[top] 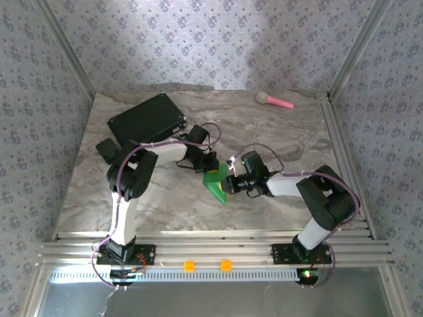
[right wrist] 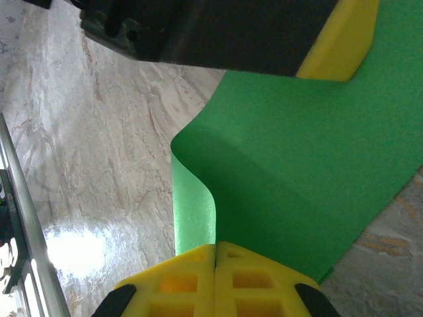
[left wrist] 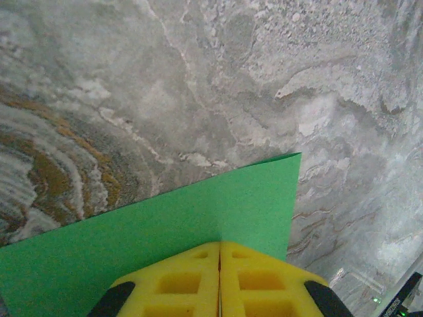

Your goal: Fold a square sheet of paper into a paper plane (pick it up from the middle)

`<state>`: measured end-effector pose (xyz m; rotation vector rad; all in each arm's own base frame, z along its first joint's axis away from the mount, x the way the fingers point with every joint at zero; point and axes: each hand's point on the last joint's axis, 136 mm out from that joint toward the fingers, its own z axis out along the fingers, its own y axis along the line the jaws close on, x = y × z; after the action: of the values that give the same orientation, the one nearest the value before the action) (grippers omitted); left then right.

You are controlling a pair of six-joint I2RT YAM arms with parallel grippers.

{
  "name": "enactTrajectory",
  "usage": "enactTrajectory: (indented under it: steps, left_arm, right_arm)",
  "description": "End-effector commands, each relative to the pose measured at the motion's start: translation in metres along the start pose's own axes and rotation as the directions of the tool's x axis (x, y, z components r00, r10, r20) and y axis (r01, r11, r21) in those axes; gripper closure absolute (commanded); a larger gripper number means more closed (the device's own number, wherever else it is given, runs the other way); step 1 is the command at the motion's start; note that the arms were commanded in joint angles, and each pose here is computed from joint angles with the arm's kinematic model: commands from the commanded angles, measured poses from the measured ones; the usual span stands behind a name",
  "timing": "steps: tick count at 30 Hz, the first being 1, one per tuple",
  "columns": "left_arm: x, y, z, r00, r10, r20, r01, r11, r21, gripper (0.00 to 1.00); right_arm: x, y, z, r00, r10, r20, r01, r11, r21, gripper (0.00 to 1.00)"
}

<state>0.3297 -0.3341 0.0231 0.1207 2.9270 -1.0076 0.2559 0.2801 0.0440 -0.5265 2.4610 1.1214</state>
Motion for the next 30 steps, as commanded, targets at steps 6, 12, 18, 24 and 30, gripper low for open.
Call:
enactTrajectory:
  steps: [6, 12, 18, 24, 30]
  left_arm:
    - [0.008, 0.013, 0.009, 1.0, -0.014, -0.02, 0.014, 0.999, -0.043, 0.92]
    - [0.008, 0.012, 0.009, 1.0, -0.012, -0.021, 0.011, 0.999, -0.041, 0.92]
    - [0.008, 0.012, 0.009, 1.0, -0.014, -0.02, 0.013, 0.999, -0.041, 0.92]
    - [0.009, 0.012, 0.009, 1.0, -0.014, -0.021, 0.013, 0.999, -0.041, 0.92]
    - [0.008, 0.011, 0.009, 1.0, -0.012, -0.018, 0.011, 0.999, -0.038, 0.92]
  right_arm:
    - [0.003, -0.005, 0.004, 0.999, 0.022, -0.024, -0.021, 1.0, 0.013, 1.0]
    - [0.008, -0.011, 0.007, 0.999, 0.037, -0.035, -0.036, 0.999, 0.026, 1.0]
    - [0.007, -0.014, 0.007, 0.999, 0.038, -0.024, -0.037, 0.998, 0.05, 1.0]
    - [0.008, -0.016, 0.008, 0.999, 0.04, -0.029, -0.039, 0.998, 0.054, 1.0]
    - [0.011, -0.017, 0.01, 0.998, 0.039, -0.044, -0.037, 0.997, 0.062, 1.0]
